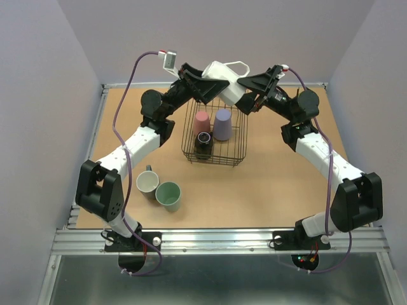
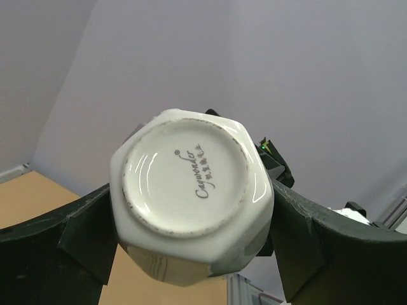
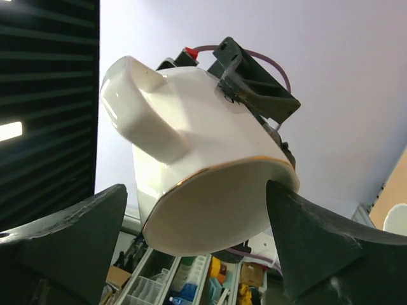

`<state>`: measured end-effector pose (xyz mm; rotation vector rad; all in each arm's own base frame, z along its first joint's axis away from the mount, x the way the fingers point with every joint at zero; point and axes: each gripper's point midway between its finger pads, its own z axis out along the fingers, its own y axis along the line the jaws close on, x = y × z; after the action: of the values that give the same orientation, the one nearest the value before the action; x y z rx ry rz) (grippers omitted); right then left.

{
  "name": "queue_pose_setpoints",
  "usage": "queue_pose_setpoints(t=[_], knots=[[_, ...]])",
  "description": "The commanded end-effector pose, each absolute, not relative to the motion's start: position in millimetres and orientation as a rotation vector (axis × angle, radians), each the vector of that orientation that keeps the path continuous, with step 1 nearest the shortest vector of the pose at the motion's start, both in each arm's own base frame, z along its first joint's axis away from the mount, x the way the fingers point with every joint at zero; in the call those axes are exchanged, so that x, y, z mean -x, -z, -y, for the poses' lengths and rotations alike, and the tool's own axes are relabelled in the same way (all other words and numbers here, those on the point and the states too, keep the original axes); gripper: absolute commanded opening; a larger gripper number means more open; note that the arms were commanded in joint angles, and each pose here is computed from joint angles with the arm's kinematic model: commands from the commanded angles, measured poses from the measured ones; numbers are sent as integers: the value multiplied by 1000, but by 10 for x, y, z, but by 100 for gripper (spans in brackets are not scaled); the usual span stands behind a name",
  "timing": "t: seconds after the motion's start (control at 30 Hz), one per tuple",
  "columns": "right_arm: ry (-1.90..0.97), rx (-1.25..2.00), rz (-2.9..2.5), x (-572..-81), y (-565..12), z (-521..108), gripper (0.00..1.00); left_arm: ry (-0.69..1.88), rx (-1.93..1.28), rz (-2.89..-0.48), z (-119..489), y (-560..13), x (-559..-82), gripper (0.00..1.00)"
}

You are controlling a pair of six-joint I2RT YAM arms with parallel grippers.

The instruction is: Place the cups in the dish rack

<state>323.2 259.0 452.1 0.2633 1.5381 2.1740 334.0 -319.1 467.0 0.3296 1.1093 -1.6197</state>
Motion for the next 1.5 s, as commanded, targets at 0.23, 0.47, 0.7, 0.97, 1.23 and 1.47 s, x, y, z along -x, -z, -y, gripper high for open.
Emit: queue_pose_setpoints(t=[0.23,0.47,0.7,0.97,1.23,1.47], knots=[[-1586,-294,-1919,-3236,-3803,-2119,100,1381,-367,-1067,2899,-4826,-3162,0],[-1333,-388,-2062,-3160,-3305,-1748,100,1306,-344,-1162,2879,-4400,-3244,0],[-1103,-447,-2179,-3075,-2939,-1525,100,1207,-415,-1277,3088,-3948,-3274,0],[-1029,-484,-2211,-3035,-2804,-1440,100,1099,-507,-1436,3385,-3309,-3293,0],[-1001,-516,-2227,-2965,-2704,-1394,100,865,-520,-1589,3550,-2761,-3557,0],[-980,-541,-2226,-2891,-2666,-1359,100,769,-475,-1669,3579,-2417,-3694,0]])
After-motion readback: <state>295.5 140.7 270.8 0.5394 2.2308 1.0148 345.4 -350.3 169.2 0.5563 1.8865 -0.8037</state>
